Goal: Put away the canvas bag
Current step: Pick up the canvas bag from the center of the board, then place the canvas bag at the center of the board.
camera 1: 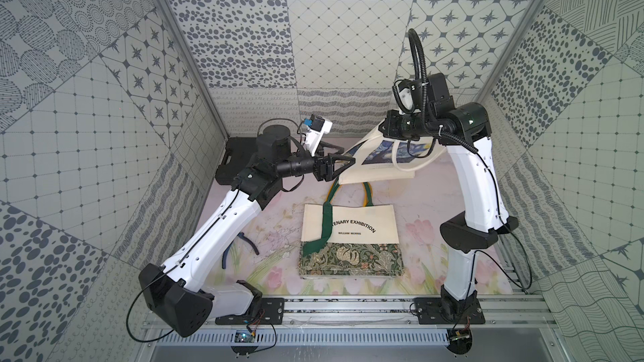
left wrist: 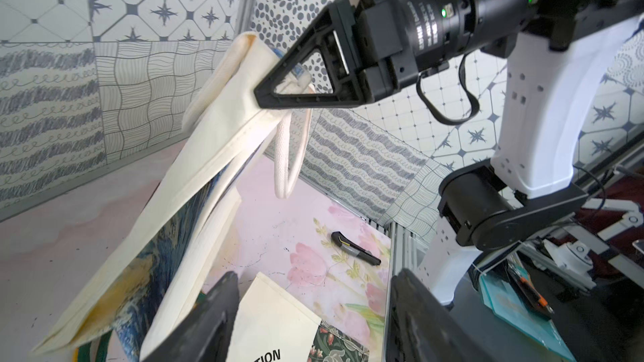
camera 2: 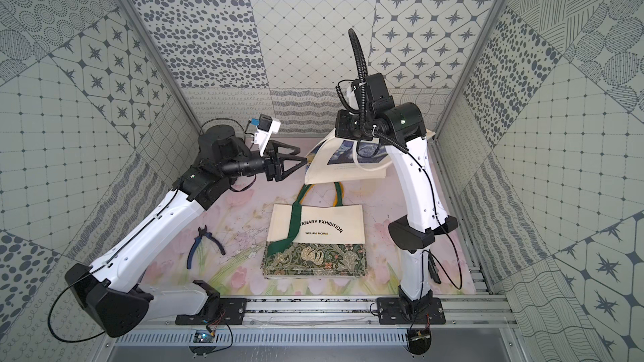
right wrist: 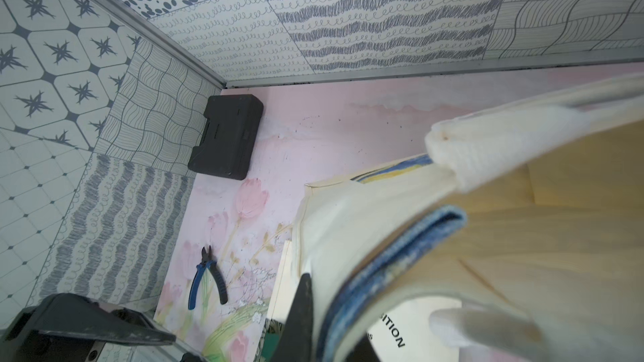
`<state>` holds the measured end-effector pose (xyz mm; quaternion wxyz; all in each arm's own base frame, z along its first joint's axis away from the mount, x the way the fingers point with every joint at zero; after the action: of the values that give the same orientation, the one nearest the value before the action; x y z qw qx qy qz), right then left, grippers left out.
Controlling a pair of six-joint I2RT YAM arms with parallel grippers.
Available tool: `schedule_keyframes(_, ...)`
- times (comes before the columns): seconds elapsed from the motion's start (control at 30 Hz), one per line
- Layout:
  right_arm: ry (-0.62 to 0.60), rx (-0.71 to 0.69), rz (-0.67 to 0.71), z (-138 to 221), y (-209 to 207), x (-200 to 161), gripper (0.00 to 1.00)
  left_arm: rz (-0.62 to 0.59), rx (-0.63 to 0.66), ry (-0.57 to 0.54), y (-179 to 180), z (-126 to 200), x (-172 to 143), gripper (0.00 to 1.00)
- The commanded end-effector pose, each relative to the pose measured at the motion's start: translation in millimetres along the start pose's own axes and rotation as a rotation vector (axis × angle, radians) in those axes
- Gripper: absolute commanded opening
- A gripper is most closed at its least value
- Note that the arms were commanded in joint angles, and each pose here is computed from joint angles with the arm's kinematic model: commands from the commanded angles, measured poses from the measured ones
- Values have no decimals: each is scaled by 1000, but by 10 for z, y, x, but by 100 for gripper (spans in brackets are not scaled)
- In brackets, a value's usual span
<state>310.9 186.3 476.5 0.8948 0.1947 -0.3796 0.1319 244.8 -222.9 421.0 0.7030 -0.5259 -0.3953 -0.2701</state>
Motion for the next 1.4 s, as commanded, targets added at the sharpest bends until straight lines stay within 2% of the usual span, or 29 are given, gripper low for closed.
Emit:
schedule_keyframes(0.0, 44, 52, 31, 243, 137, -163, 0, -116, 140, 144, -108, -18, -294, 74)
schedule_keyframes(0.13, 100, 65, 53, 362, 225, -331, 0, -163, 127, 171, -199, -114, -369, 74)
schedule_keyframes(0.27, 134, 87, 59, 451, 293, -457, 0, -208, 147, 257, -191, -233, -509, 74)
schedule_keyframes(0.37, 151, 125, 35, 481, 328, -517, 0, -277, 216, 305, -148, -330, -586, 75)
schedule_keyframes(0.53, 160, 193, 1, 514, 381, -577, 0, -388, 385, 324, -21, -446, -660, 76)
schedule_keyframes(0.7, 165, 226, -17, 498, 410, -594, 0, -394, 390, 310, 26, -489, -738, 76)
schedule_keyframes(1.0, 94, 236, -25, 698, 437, -447, 0, -335, 452, 349, 179, -472, -962, 63)
schedule_keyframes(1.03, 92, 232, -24, 714, 431, -436, 0, -327, 456, 350, 190, -452, -995, 56)
schedule_keyframes(1.07, 91, 231, -22, 725, 432, -431, 0, -321, 459, 348, 195, -439, -1017, 41)
schedule_keyframes(1.1, 92, 229, -21, 736, 428, -430, 0, -314, 462, 348, 206, -422, -1049, 18)
schedule_keyframes(1.13, 90, 226, -18, 745, 424, -427, 0, -307, 466, 347, 210, -404, -1074, 0)
schedule_keyframes(1.27, 84, 206, -19, 766, 377, -422, 0, -278, 465, 351, 209, -336, -1151, 0)
schedule_keyframes(1.3, 83, 200, -20, 772, 360, -422, 0, -272, 459, 353, 203, -320, -1172, 11)
schedule_keyframes(1.33, 81, 193, -21, 776, 341, -419, 0, -264, 456, 357, 206, -308, -1199, 36)
schedule_keyframes(1.37, 77, 189, -22, 791, 324, -418, 0, -258, 452, 358, 204, -295, -1215, 47)
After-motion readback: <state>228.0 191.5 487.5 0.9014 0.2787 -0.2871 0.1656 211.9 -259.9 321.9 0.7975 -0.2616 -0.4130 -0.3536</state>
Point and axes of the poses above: each gripper's point midway between its finger pads, its own z axis back along the fingers, its own y axis along the line the jaws close on, x = y × z, the point moved 8 cm from there along z, back along the fingers, and after that the axes turned 12 degrees about z, right-handed, at the moved point
